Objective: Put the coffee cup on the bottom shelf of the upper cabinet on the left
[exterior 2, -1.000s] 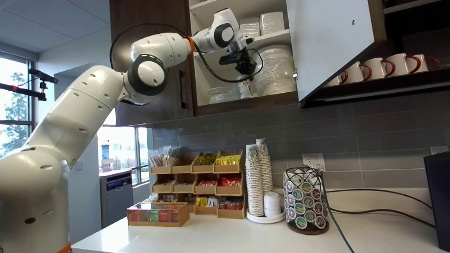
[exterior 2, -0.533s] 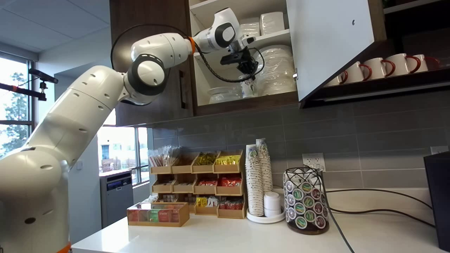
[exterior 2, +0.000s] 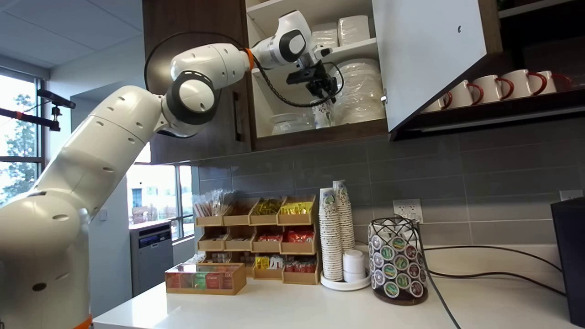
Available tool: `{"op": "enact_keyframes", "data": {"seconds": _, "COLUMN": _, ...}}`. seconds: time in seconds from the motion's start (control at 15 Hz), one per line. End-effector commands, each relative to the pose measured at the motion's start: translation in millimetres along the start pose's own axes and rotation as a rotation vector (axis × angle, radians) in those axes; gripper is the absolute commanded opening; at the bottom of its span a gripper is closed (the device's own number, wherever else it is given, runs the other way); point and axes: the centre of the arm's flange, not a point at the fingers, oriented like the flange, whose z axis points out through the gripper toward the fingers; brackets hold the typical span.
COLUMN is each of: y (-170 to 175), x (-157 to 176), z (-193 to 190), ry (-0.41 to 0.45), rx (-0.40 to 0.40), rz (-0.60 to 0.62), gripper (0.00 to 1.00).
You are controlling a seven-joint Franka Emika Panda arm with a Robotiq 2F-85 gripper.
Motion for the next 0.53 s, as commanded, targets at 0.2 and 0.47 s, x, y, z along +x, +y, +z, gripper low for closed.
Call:
{"op": "enact_keyframes", "data": {"seconds": 0.2, "y": 17.4, "x": 15.4, "z": -63.6, "ry": 0.095, "rx": -0.032, "rz": -0.023, "gripper": 1.00}}
{"op": "enact_keyframes", "data": {"seconds": 0.47, "y": 23.4, "x": -4.4, "z": -109.2, "ry": 0.112, "rx": 0.037, "rz": -0.112, "gripper": 1.00}}
